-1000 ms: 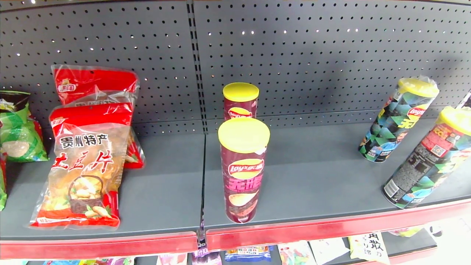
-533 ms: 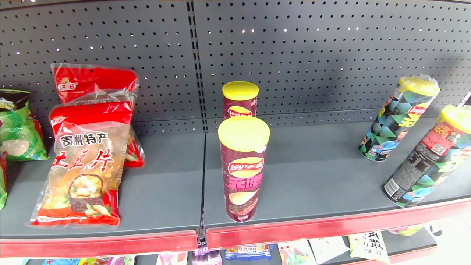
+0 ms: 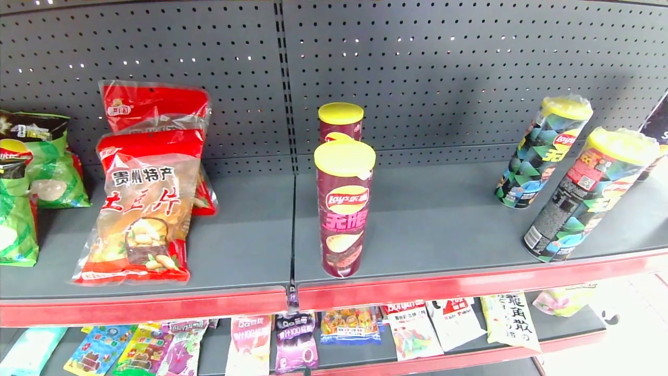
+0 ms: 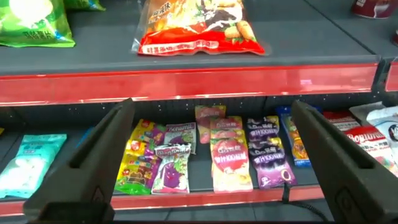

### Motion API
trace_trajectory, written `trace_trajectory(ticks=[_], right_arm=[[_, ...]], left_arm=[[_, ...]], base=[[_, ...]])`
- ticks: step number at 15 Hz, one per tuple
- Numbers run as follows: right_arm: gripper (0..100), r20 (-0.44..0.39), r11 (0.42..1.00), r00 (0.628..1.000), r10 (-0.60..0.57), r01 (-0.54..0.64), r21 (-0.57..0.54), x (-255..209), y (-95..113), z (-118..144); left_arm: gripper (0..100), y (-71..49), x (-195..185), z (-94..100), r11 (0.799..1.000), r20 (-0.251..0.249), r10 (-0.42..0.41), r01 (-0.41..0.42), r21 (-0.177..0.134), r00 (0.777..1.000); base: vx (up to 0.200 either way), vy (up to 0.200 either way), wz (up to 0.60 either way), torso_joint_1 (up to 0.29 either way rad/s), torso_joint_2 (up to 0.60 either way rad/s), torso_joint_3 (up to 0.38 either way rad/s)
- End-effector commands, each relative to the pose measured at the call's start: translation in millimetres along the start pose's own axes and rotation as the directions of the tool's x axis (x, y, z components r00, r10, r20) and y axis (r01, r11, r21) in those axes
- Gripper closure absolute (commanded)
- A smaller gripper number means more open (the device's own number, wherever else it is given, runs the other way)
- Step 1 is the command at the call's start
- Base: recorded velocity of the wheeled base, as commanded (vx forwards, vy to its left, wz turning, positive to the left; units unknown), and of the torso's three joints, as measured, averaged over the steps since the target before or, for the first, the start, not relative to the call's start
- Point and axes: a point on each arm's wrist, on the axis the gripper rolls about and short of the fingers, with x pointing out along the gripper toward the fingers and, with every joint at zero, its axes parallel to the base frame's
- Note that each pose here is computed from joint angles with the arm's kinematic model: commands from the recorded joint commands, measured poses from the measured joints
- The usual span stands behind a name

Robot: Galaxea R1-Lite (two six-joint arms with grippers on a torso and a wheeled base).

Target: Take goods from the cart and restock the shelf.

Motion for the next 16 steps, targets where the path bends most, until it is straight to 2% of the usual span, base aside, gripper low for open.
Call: trace_trajectory(ticks=[1, 16], right_arm=[[0, 0.002, 1.000, 1.000, 0.001, -0.001, 0.000, -0.1, 0.0, 0.0], [0, 0.002, 1.000, 1.000, 0.001, -0.001, 0.000, -0.1, 0.0, 0.0]], left_arm=[[0, 0.0, 0.0, 0.0, 1.000, 0.000, 0.000, 0.000, 0.000, 1.000], [0, 0.0, 0.0, 0.0, 1.000, 0.000, 0.000, 0.000, 0.000, 1.000]], base=[[0.000, -0.200, 0.00, -0.002, 0.00, 0.007], [0.000, -0.200, 0.00, 0.005, 0.00, 0.002]])
